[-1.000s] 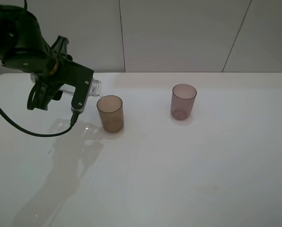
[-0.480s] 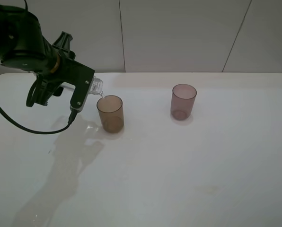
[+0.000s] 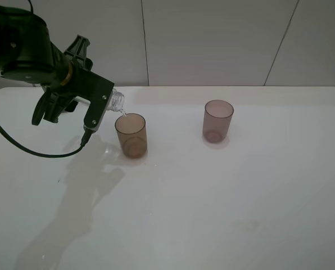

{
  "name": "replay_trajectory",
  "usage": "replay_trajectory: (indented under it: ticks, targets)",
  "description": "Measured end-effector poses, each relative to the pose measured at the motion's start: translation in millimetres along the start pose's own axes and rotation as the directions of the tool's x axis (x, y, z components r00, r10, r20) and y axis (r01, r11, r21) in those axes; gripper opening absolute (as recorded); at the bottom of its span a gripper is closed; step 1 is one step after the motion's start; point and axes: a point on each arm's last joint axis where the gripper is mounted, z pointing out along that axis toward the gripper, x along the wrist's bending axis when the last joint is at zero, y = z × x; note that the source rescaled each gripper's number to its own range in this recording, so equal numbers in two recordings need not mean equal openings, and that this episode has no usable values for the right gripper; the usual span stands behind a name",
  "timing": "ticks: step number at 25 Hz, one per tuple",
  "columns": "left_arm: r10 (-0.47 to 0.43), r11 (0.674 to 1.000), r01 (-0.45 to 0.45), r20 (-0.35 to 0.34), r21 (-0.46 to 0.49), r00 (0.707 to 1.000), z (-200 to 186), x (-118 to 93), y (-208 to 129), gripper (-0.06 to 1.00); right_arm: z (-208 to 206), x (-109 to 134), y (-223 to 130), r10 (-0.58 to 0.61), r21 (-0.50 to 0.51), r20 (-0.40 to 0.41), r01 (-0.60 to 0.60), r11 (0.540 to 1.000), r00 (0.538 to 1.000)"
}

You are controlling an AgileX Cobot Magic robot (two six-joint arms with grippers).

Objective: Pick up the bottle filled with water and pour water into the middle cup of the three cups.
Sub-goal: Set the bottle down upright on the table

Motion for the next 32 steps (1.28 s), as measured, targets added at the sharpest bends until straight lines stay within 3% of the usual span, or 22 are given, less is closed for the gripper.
replay_trajectory:
  ticks: [32]
  targets:
    - [0.123,0.992,-0.122,-0.014,0.021,0.992,11,-2,3,0.01,0,0,0,0.000,0.000,0.000,0.000,1.000,1.000]
